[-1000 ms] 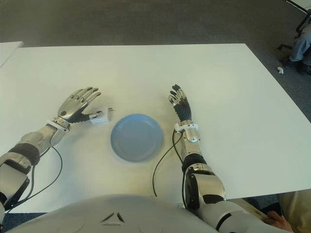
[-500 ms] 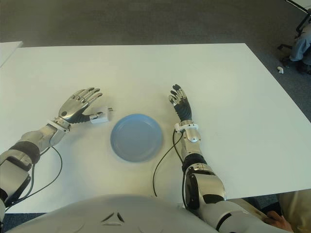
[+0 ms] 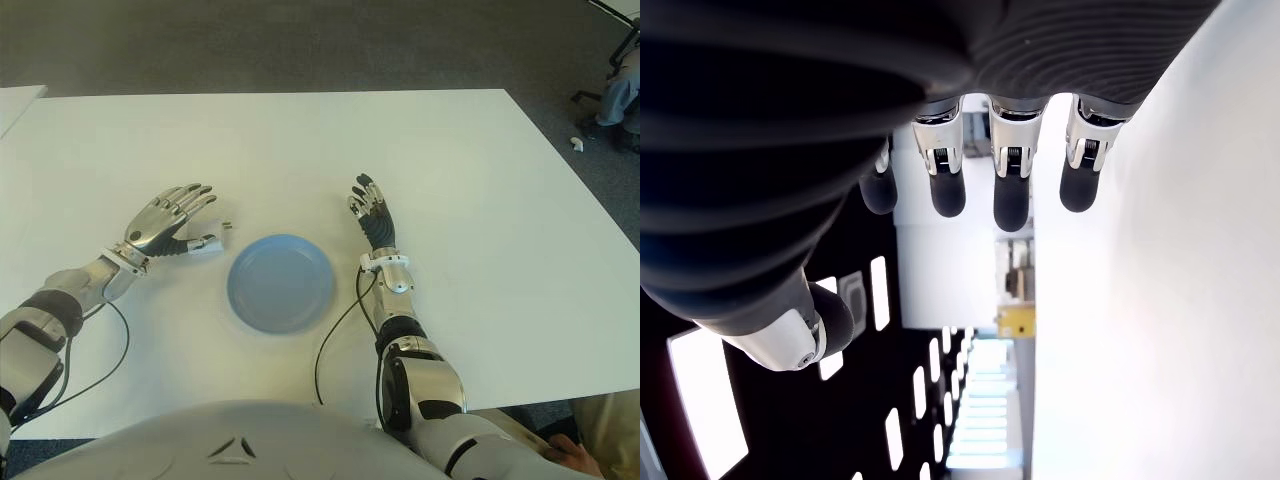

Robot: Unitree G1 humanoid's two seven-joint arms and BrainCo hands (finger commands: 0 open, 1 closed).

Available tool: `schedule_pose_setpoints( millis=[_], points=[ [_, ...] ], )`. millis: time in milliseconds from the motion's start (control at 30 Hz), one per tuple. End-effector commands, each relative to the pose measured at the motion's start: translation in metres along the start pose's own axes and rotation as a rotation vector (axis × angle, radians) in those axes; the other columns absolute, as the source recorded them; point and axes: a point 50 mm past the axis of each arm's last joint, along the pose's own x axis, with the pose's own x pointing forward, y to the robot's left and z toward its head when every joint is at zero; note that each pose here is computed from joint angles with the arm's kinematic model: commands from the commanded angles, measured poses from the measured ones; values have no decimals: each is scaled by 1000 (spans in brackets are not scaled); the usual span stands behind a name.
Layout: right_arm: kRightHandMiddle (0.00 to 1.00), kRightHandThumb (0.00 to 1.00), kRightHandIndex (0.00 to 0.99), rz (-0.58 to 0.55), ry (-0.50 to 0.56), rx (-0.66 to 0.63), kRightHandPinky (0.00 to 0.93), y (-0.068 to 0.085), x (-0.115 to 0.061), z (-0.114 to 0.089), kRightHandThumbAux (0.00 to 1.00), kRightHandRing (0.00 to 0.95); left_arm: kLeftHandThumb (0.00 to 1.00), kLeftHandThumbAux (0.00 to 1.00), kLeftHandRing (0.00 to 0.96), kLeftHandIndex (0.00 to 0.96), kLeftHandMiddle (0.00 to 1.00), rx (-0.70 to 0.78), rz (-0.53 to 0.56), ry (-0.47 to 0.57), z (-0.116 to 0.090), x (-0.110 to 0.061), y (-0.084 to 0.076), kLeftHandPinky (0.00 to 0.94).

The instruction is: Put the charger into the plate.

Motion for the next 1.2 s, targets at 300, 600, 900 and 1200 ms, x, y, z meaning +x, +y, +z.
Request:
schedule_pose_setpoints(
  millis=[300,600,900,1200],
  points=[
    [110,111,15,-79,426,77,120,-3,-79,-77,567,112,272,172,0,0,0,-26,-32,-1,-3,-3,1,0],
    [123,131,24,-88,425,96,129,-3,-80,-78,585,126,286,166,0,0,0,-57,-36,-30,-6,-4,12,0],
    [114,124,17,-87,440,95,108,-3,-81,-79,593,113,306,160,0,0,0,-71,-84,-86,-4,-7,17,0],
    [109,110,15,-91,452,86,97,-3,-80,-79,592,107,312,164,0,0,0,-86,-153,-85,-6,-12,16,0]
  ],
)
